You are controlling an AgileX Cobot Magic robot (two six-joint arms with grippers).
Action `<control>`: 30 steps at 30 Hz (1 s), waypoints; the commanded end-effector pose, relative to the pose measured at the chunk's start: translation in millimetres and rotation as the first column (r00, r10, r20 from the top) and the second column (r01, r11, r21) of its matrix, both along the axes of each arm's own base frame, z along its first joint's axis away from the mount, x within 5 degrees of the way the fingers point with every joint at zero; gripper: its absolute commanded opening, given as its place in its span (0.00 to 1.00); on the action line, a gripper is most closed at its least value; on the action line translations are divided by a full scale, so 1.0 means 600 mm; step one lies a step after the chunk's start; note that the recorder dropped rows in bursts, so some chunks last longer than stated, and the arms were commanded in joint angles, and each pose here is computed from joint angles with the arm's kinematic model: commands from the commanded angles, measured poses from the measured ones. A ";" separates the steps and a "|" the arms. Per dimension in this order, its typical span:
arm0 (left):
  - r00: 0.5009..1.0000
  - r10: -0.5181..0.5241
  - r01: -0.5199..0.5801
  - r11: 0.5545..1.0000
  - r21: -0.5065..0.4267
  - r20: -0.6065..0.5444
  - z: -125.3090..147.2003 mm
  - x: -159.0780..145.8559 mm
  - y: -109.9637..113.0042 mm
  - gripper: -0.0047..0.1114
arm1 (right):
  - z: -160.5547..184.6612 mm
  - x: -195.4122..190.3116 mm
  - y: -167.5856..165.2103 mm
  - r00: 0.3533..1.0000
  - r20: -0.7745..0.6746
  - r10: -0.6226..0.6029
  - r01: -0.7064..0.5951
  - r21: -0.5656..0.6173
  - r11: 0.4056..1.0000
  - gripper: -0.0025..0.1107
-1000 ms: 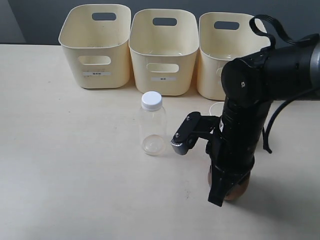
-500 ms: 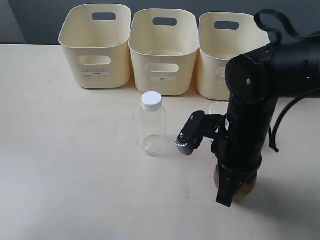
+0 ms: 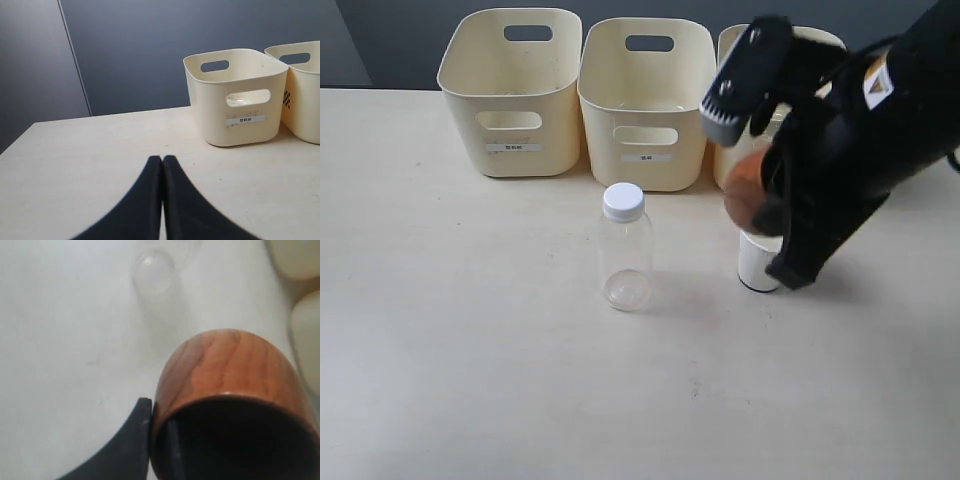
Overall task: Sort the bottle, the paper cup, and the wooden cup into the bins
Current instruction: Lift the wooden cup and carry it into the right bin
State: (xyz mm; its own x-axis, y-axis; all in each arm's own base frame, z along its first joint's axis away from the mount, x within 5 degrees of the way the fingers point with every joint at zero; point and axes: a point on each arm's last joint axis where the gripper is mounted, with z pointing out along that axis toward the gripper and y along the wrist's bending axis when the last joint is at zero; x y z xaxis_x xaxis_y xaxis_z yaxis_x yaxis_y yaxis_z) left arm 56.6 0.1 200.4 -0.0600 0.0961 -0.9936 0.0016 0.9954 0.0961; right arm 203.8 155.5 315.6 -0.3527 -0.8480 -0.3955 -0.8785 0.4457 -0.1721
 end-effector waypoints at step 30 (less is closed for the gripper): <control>1.000 0.001 -0.001 1.000 -0.003 0.012 0.001 0.000 0.000 0.04 | -0.015 0.218 -0.074 0.737 0.461 -0.494 0.358 0.353 0.864 0.02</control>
